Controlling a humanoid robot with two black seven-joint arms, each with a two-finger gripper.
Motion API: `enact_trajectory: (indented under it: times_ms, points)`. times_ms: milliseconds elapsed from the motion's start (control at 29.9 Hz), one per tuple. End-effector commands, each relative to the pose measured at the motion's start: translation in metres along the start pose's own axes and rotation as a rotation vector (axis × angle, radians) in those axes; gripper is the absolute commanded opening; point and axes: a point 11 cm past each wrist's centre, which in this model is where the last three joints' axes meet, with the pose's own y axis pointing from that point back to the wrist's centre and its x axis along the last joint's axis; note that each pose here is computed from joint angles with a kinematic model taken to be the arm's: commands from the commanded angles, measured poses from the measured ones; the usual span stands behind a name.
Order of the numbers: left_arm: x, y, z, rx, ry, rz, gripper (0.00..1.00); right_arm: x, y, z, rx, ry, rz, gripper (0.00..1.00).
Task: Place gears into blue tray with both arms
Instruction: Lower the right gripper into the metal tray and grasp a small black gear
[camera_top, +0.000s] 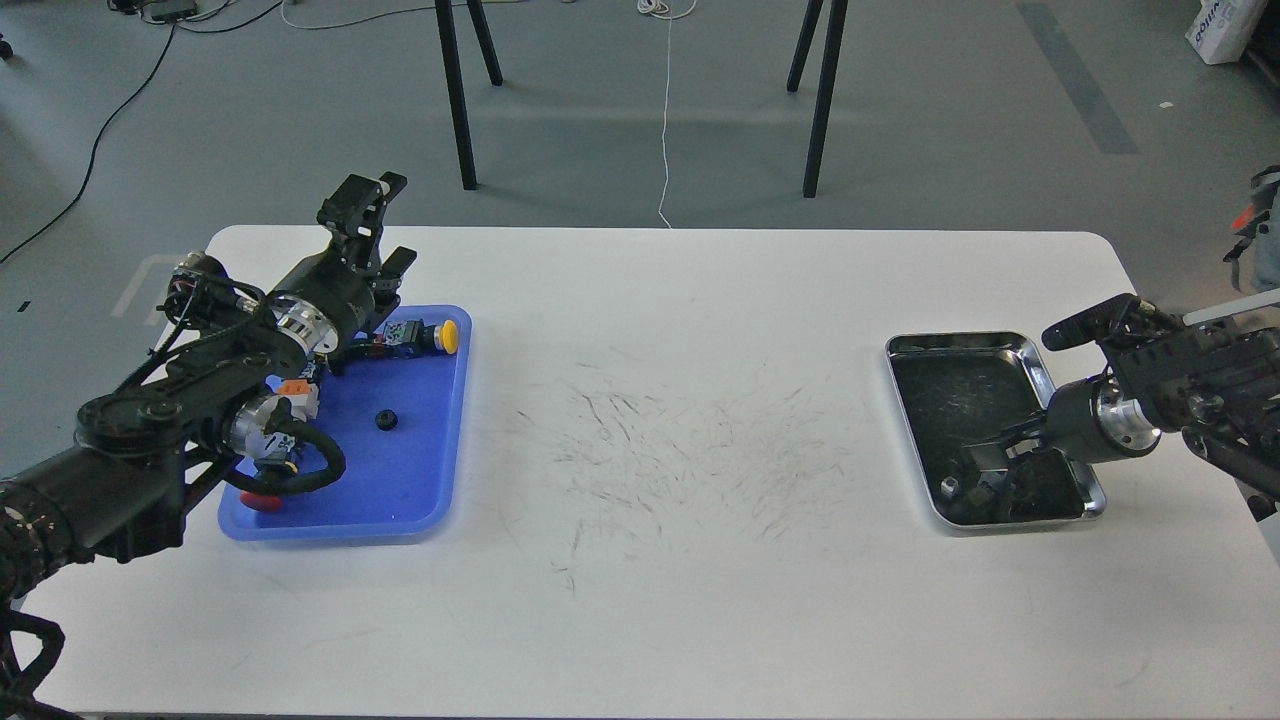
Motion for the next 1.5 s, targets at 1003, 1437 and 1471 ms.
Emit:
enact_trajectory:
  times_ms: [1003, 1437, 1471]
  points:
    - [0.009, 0.002, -0.005, 0.014, -0.008, 0.015, 1.0, 0.0, -0.001, -0.003, 0.011, 0.0, -0.003, 0.17]
    - [0.009, 0.002, -0.005, 0.015, -0.008, 0.011, 1.0, 0.032, 0.04, 0.001, 0.014, 0.018, 0.093, 0.16]
    - [0.008, 0.002, -0.005, 0.015, -0.006, 0.009, 1.0, 0.035, 0.046, 0.003, 0.009, 0.017, 0.106, 0.16]
